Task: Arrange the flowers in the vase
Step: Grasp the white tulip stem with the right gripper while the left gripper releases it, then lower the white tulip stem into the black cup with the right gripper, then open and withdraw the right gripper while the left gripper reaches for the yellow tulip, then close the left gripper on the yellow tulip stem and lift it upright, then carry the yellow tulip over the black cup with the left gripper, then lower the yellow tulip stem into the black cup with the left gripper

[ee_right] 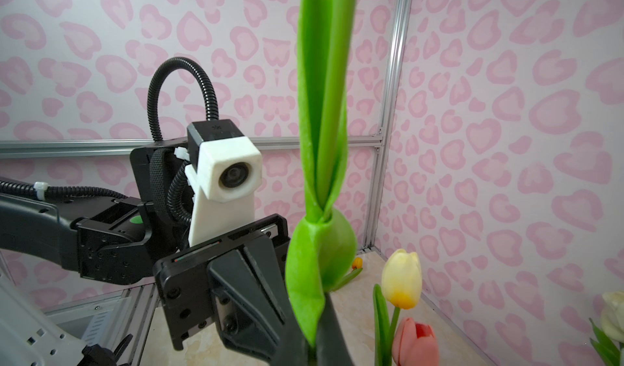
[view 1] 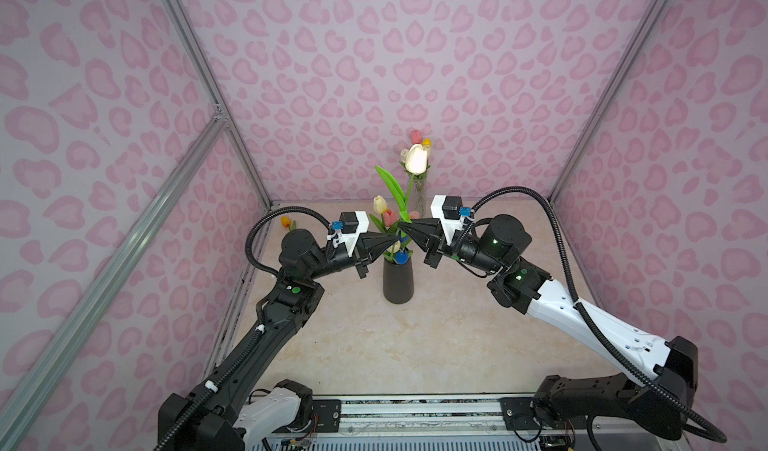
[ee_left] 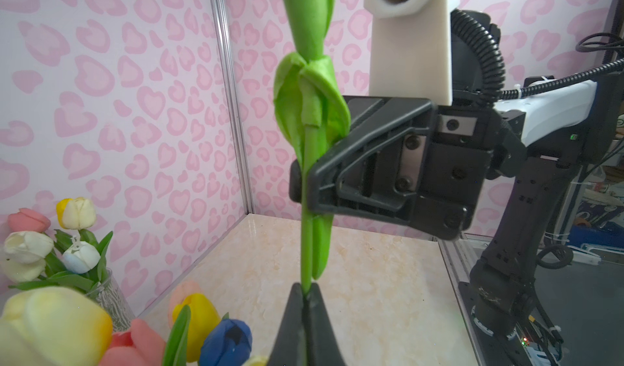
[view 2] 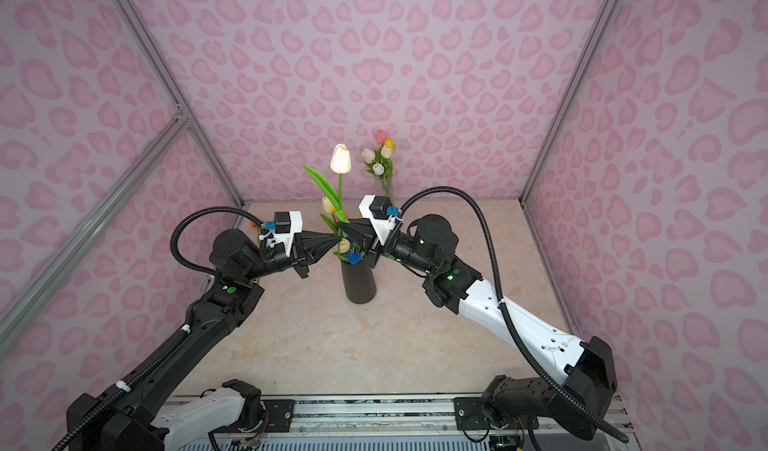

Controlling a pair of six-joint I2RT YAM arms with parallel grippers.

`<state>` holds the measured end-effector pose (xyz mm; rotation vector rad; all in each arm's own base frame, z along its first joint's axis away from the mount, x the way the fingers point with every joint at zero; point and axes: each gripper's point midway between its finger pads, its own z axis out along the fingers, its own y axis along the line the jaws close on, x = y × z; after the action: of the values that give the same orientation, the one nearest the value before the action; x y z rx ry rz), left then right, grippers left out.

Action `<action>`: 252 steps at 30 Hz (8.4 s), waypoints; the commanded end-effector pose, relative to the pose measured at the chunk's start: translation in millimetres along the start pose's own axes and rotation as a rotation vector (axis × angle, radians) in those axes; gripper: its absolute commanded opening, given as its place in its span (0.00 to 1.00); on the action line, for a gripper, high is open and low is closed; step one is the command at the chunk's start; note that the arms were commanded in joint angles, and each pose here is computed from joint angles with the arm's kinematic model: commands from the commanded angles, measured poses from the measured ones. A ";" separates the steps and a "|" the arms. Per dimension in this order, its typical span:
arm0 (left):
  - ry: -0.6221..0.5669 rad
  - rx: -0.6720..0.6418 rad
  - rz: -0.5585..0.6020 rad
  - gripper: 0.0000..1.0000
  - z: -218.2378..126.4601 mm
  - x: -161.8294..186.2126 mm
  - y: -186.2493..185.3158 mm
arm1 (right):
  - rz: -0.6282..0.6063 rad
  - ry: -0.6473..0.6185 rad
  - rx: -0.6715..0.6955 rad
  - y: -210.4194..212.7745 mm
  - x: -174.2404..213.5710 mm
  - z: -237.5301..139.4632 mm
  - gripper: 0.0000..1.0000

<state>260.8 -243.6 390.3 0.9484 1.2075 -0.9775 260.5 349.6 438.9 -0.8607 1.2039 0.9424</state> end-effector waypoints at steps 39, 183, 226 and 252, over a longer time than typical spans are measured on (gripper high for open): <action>0.000 -0.713 -0.067 0.55 -54.3 14.8 118.7 | 0.127 -0.090 0.219 -87.7 61.5 -35.6 0.06; -0.118 -0.420 -0.050 0.03 -78.4 2.1 20.0 | -0.091 -0.088 0.380 -57.6 109.0 -71.8 0.57; -0.252 -0.362 0.084 0.03 -0.1 34.5 52.6 | -0.130 -0.099 0.400 -50.1 98.5 -87.9 0.57; -0.388 -0.453 0.064 0.03 -34.8 15.1 63.8 | -0.135 -0.089 0.351 -44.3 97.9 -76.3 0.57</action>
<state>316.9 -198.4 360.6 0.4495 1.0707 -0.7103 285.9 273.2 327.4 -0.5975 1.1968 0.6176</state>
